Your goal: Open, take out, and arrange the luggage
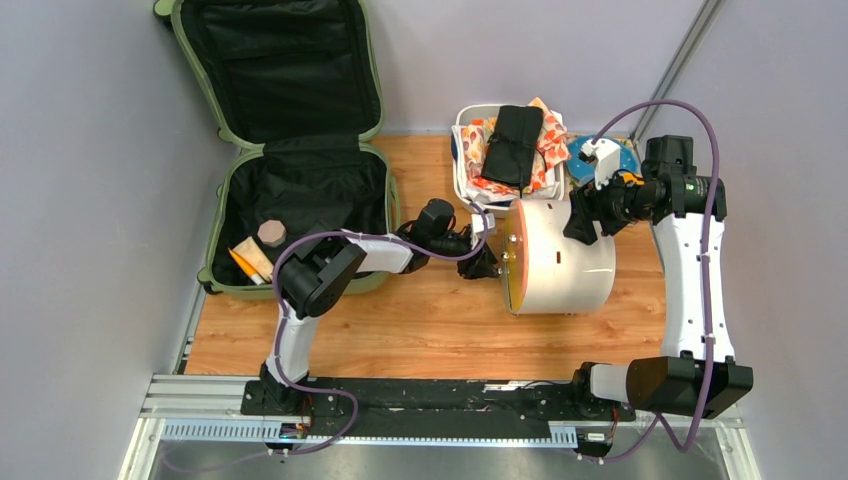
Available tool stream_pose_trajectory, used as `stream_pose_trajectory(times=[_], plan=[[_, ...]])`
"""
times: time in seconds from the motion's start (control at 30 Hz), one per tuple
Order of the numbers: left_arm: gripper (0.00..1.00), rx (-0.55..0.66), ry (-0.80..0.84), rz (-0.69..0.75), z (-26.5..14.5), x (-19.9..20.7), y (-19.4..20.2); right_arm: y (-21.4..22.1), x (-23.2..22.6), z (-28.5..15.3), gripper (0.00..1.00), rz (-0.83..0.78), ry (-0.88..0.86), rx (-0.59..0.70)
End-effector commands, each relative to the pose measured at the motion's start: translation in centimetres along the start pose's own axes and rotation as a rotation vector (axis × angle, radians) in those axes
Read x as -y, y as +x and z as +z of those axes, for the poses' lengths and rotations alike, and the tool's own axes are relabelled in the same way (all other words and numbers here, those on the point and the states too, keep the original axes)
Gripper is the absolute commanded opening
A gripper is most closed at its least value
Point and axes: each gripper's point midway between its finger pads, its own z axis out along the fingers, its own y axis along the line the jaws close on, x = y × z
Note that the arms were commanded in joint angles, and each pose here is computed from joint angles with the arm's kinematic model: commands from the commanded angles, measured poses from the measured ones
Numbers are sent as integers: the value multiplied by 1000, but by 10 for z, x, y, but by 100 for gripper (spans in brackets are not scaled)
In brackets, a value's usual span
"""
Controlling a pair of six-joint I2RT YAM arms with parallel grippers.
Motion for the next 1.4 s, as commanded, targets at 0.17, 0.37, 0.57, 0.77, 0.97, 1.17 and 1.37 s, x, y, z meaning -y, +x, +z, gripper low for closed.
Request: stream_pose_trajectory(times=[0.17, 0.37, 0.57, 0.77, 0.97, 1.17, 1.37], plan=[[43, 52, 11, 5, 12, -2, -20, 27, -12, 2, 69, 75, -36, -105], [19, 69, 27, 35, 3, 9, -25, 30, -10, 4, 69, 79, -29, -117], [0, 4, -5, 31, -27, 13, 0, 32, -8, 6, 68, 80, -23, -125], [0, -53, -45, 4, -61, 7, 26, 38, -8, 7, 68, 81, -21, -140], [0, -93, -38, 54, -74, 13, 37, 40, -6, 7, 68, 65, -15, -148], [0, -104, -56, 62, -83, 6, 38, 40, -4, 6, 68, 49, -8, -152], [17, -100, -65, 86, -88, 5, 27, 40, -2, 8, 68, 45, -13, -158]])
